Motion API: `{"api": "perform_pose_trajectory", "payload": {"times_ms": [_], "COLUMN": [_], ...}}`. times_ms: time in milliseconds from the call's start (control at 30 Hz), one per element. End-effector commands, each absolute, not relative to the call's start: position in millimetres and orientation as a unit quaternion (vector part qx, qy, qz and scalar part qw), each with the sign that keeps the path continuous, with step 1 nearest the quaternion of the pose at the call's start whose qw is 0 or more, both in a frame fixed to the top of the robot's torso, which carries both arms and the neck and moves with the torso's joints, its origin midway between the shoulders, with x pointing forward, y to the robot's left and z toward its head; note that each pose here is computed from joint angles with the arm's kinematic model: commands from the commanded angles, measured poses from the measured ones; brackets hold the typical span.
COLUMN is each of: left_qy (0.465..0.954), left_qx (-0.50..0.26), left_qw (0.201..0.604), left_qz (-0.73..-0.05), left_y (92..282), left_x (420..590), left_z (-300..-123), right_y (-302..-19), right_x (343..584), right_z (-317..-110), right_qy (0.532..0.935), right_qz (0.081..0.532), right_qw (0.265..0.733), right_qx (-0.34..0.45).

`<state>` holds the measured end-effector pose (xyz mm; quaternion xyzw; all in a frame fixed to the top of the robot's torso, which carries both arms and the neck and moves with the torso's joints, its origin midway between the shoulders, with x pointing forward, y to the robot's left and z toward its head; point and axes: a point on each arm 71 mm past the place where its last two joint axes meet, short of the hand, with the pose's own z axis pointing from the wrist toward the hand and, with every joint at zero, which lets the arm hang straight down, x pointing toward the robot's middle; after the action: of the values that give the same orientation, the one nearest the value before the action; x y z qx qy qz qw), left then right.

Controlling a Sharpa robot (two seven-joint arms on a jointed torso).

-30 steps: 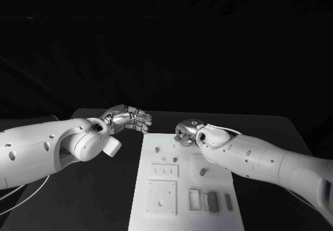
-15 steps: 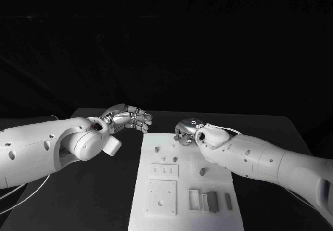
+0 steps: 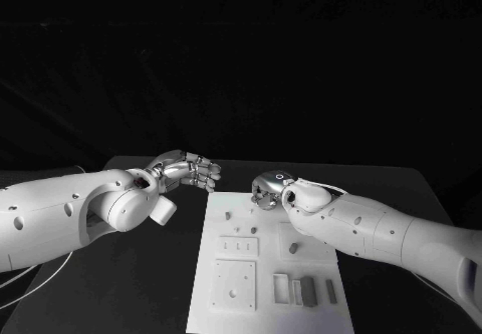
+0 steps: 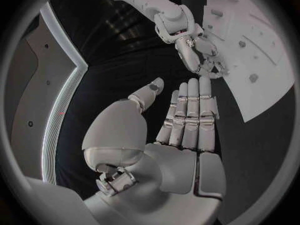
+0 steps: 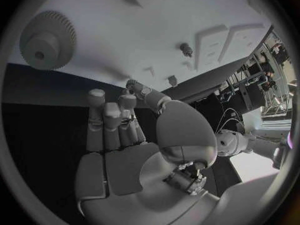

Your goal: Assemble the parts on the task board

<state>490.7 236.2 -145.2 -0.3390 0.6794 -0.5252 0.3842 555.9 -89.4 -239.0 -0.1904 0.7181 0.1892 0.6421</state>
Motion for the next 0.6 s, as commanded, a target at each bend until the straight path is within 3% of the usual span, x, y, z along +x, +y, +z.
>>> {"api": "perform_pose_trajectory", "payload": {"times_ms": [33,600], "left_qy": [0.678,0.678], "left_qx": [-0.336,-0.337], "left_qw": [0.386,0.387], "left_qz": [-0.528,-0.526], "left_y": [234.6,234.8], "left_x": [490.9,491.9], "left_z": [-143.1,-142.7], "right_y": [-86.1,-83.2], "right_x": [554.6,554.3], "right_z": [-240.5,-241.1], "right_qy": [0.722,0.724], "right_qz": [0.195,0.198], "right_qw": [0.635,0.630], "right_qx": [-0.195,-0.197]}}
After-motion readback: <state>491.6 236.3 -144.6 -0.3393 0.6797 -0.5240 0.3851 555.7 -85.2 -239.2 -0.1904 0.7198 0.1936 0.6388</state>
